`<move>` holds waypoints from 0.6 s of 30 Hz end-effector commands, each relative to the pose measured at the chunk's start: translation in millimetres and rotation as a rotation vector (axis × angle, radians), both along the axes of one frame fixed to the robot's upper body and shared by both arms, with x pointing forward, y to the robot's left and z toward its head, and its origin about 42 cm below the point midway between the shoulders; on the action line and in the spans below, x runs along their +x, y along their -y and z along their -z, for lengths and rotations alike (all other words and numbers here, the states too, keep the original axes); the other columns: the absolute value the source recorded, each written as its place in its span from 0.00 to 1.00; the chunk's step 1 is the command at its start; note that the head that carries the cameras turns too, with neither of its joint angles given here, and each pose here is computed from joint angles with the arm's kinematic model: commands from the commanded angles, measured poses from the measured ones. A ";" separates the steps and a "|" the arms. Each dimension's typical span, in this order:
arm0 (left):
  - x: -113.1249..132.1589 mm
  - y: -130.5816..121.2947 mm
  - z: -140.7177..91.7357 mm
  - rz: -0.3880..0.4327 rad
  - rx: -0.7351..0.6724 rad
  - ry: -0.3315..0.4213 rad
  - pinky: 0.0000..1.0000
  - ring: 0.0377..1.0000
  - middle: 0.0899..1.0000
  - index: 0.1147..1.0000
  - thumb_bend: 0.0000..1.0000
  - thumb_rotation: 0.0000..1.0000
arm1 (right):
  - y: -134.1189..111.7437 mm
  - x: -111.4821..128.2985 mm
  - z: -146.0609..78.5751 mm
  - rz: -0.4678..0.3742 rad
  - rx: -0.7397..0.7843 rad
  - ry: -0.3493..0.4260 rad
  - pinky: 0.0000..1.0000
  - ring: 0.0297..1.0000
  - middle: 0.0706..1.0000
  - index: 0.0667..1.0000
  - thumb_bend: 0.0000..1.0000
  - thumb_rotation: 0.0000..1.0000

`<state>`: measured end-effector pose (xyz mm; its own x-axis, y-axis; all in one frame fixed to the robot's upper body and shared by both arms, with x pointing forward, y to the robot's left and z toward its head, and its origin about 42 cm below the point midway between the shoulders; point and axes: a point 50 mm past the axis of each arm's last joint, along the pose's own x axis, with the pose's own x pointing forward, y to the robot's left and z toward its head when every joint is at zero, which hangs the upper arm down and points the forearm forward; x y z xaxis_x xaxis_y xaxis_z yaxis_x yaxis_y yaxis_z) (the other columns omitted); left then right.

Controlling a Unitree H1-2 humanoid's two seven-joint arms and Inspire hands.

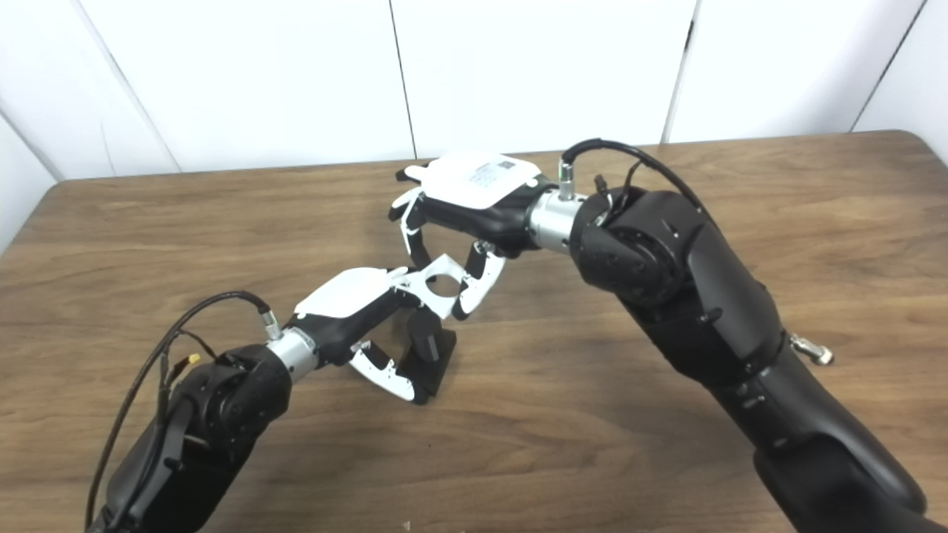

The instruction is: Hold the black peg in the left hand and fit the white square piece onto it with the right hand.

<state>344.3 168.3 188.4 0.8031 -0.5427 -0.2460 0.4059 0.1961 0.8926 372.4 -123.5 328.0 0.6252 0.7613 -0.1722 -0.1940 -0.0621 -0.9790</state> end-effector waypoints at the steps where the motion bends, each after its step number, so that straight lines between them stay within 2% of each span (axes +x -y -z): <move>1: 6.4 0.0 -6.4 -0.008 0.025 0.027 1.00 1.00 0.97 0.58 0.87 0.31 | -6.6 -0.4 -20.6 -0.029 0.010 0.079 1.00 1.00 0.86 0.45 0.52 0.14; 18: 9.2 1.2 -9.7 -0.010 0.016 0.029 1.00 1.00 0.97 0.59 0.86 0.29 | -16.6 1.8 -5.7 -0.040 -0.026 0.068 1.00 1.00 0.85 0.45 0.52 0.14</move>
